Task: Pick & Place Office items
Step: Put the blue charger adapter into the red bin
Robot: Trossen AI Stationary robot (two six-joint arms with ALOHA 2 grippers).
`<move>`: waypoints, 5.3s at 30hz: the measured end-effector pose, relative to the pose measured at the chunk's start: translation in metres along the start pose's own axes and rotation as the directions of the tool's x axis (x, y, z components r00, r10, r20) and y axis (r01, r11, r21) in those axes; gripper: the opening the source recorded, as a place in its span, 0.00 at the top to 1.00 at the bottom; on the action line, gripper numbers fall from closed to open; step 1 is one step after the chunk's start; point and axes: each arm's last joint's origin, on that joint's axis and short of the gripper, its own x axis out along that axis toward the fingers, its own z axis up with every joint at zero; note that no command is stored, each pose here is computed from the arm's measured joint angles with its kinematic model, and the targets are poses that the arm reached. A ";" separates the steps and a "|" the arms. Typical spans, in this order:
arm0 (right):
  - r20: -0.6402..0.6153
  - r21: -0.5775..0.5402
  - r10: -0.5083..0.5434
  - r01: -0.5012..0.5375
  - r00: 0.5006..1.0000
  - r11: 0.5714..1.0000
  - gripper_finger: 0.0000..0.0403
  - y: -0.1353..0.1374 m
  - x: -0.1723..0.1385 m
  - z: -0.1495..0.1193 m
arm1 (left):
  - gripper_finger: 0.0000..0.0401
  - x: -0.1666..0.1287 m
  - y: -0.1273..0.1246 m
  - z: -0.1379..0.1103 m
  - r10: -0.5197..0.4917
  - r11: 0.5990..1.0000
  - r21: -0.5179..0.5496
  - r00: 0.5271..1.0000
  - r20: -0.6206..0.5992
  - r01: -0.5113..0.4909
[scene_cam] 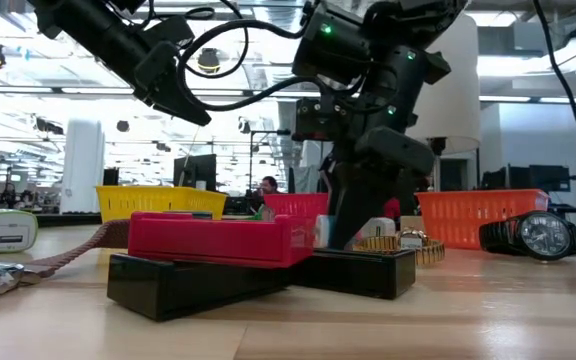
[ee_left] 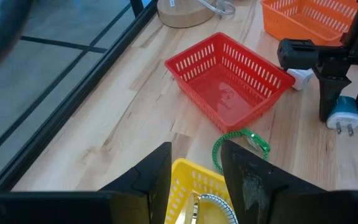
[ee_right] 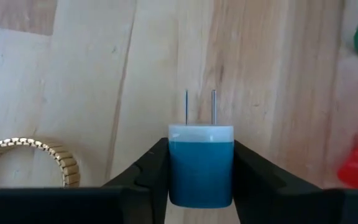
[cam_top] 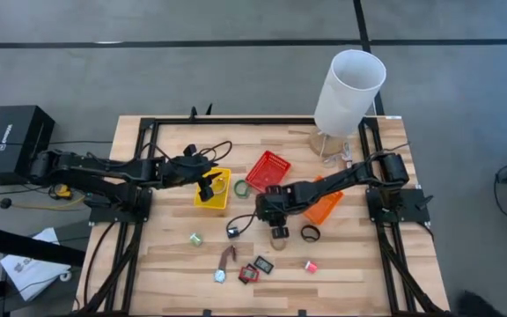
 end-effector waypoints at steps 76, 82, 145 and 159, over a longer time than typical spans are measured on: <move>0.186 0.151 -0.373 0.348 0.909 0.925 0.68 -0.133 -0.075 -0.016 | 0.66 0.005 -0.004 -0.014 -0.012 0.998 -0.060 0.999 0.040 0.014; 0.216 0.162 -0.380 0.351 0.899 0.922 0.68 -0.133 -0.079 -0.013 | 0.66 0.005 -0.004 -0.013 -0.012 0.998 -0.062 0.999 0.045 0.015; 0.193 0.435 -0.341 0.232 0.920 0.870 0.66 -0.093 -0.058 -0.022 | 0.66 0.005 -0.004 -0.012 -0.013 0.998 -0.066 0.998 0.054 0.017; 0.132 0.435 -0.333 0.247 0.934 0.866 0.67 -0.082 -0.014 -0.023 | 0.66 0.005 -0.004 -0.012 -0.014 0.997 -0.071 0.998 0.057 0.018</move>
